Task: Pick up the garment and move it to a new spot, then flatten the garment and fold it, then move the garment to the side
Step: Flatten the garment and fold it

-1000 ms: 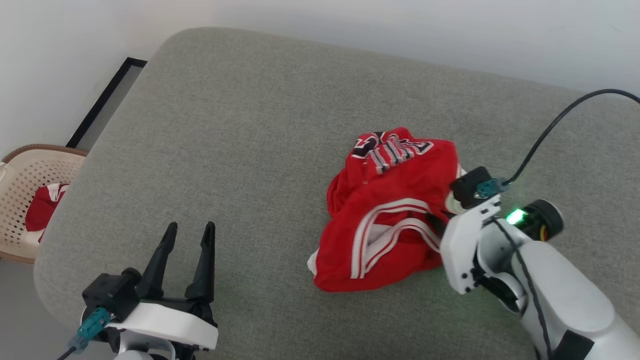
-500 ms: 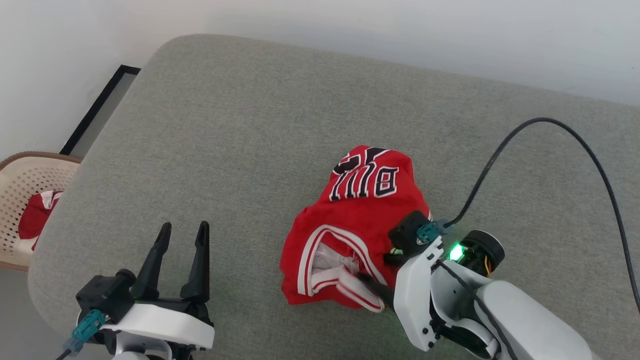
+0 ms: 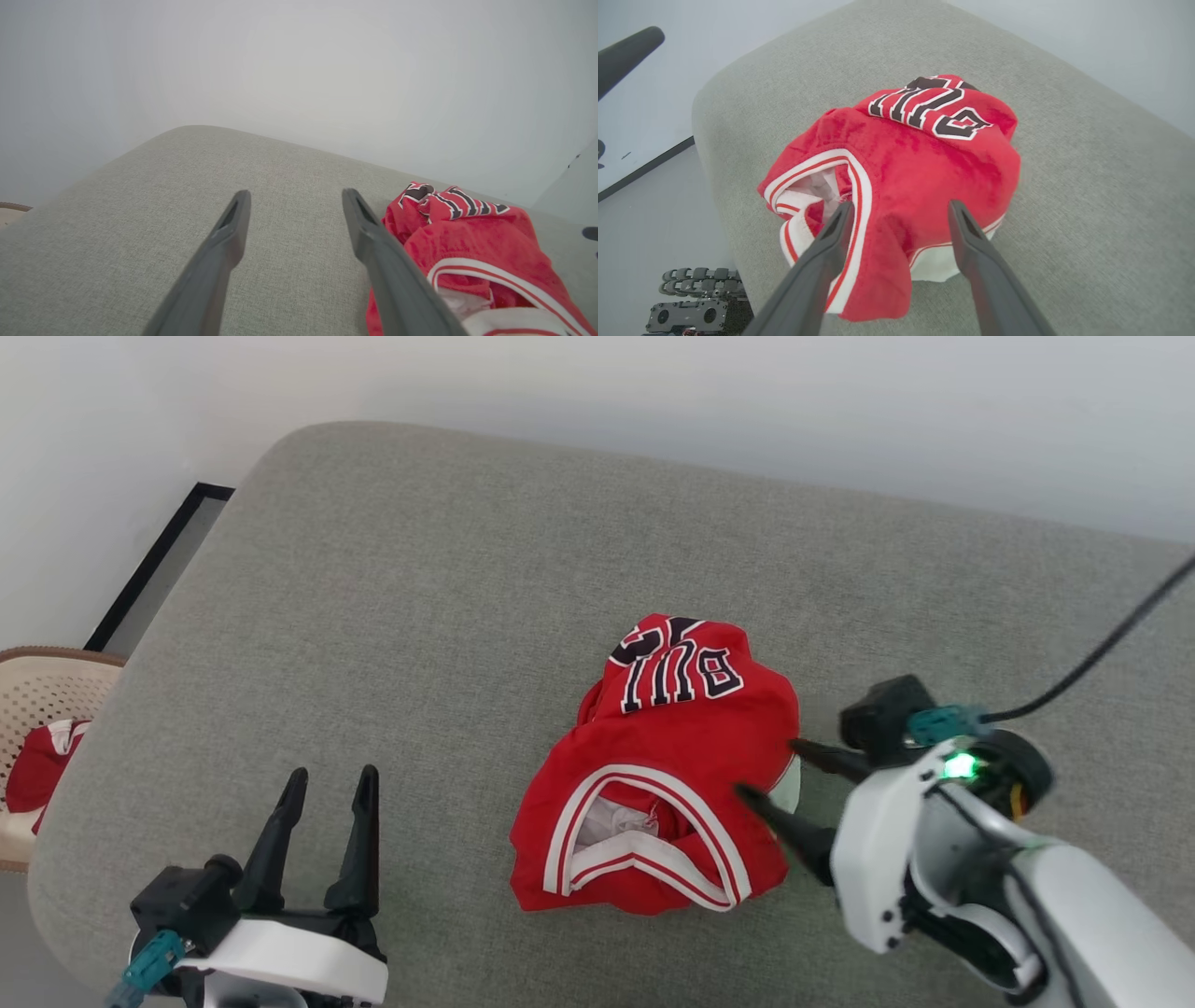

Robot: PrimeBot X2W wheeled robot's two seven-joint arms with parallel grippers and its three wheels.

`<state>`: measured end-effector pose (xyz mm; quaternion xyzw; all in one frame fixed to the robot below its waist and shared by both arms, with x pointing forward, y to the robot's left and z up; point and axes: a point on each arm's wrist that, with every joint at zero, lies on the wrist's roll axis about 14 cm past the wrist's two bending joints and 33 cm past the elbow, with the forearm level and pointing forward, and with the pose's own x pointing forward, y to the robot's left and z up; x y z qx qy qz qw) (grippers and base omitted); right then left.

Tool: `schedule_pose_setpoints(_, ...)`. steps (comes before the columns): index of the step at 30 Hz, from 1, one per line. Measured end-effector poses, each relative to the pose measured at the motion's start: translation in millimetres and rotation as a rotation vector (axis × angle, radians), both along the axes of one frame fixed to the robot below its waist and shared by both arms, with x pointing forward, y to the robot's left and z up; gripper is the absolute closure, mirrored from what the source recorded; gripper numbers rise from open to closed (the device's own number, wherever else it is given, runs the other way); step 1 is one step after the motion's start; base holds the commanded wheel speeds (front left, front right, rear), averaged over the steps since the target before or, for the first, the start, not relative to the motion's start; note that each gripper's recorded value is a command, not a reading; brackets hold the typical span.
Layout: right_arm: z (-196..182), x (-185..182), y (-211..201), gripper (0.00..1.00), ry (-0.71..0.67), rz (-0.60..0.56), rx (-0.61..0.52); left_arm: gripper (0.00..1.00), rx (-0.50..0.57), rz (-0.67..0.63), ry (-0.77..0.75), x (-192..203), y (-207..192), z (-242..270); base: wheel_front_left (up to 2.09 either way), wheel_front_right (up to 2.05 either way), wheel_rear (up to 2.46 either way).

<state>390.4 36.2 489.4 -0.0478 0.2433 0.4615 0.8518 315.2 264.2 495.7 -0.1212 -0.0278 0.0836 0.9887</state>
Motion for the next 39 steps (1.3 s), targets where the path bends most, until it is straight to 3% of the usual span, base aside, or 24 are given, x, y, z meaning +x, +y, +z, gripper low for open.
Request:
schedule_pose_setpoints(12,-40,12,-44,0.00,0.035,-0.064,-0.158,0.00,-0.003,-0.024,0.021,4,-7,-6,0.00,0.00,0.00)
schedule_pose_setpoints(29,-107,30,-19,0.00,0.128,0.043,-0.268,0.00,-0.008,0.004,0.057,12,-2,-14,0.00,0.00,0.00)
schedule_pose_setpoints(30,-108,31,-16,0.09,0.130,0.048,-0.264,0.00,-0.007,0.005,0.056,13,-1,-14,0.00,0.00,0.00)
schedule_pose_setpoints(31,-108,32,-13,0.84,0.136,0.051,-0.257,0.00,-0.006,0.006,0.055,14,-1,-13,0.00,0.00,0.00)
schedule_pose_setpoints(32,-111,33,-13,1.00,0.138,0.056,-0.269,0.00,-0.007,0.006,0.054,15,-1,-13,0.00,0.00,0.00)
schedule_pose_setpoints(39,-100,52,-23,1.00,0.111,0.021,-0.255,0.00,-0.010,0.005,0.048,18,-1,-12,0.00,0.00,0.00)
